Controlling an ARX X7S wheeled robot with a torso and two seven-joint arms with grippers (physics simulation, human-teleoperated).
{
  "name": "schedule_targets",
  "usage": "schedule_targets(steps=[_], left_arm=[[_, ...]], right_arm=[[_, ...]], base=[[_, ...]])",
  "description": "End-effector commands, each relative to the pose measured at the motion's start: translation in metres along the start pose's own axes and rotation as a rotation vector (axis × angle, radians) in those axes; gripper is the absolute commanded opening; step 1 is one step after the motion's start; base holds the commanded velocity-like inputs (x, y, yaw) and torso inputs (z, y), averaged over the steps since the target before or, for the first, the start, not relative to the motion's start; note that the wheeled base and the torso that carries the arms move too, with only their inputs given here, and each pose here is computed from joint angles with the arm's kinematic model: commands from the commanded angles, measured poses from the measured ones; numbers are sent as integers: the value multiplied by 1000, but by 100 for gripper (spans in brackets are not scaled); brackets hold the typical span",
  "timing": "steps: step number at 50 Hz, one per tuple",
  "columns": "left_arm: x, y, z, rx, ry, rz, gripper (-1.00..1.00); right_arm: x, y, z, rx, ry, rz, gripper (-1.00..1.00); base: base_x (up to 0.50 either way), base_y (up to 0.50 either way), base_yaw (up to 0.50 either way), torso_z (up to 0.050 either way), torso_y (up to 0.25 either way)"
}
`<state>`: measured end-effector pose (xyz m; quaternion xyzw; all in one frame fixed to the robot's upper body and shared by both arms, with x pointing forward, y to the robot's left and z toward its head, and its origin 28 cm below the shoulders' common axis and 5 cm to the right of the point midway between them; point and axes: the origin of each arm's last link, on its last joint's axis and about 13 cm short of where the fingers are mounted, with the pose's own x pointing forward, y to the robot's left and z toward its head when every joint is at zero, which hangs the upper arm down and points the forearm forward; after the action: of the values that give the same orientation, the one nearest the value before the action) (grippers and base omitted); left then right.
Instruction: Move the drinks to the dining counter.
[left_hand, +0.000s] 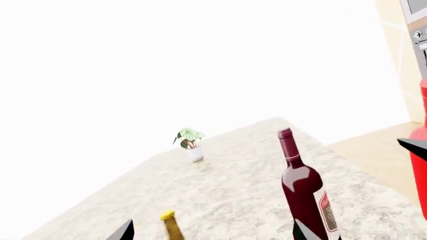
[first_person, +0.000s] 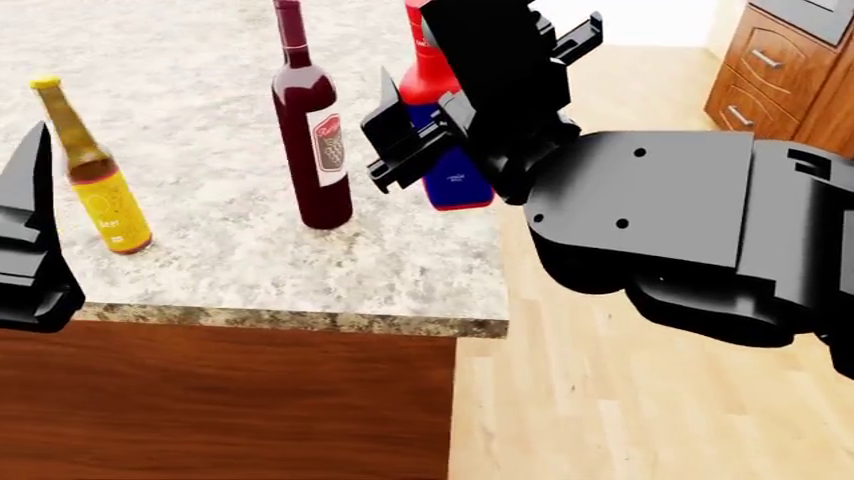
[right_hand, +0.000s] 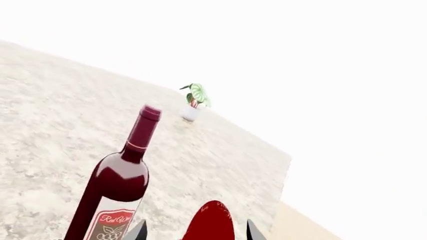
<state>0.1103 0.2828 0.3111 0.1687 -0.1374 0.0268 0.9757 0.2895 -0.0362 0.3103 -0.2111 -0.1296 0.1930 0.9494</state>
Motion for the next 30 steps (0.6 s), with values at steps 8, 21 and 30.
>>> schedule_targets(steps=[8,21,30], left_arm=[[-2,1,-3,-5,3,5,100],[0,1,-3,-6,5,5,100],[-1,1,-4,-6,6,5,100]], right_arm=[[1,-6,5,20,-21,-44,-100],[0,-8,2,23,-2,-56,-100],[2,-7,-2,69,-11,-49,-100]], base=[[-62,-3,0,0,0],[0,0,0,0,1],[0,0,0,0,0]])
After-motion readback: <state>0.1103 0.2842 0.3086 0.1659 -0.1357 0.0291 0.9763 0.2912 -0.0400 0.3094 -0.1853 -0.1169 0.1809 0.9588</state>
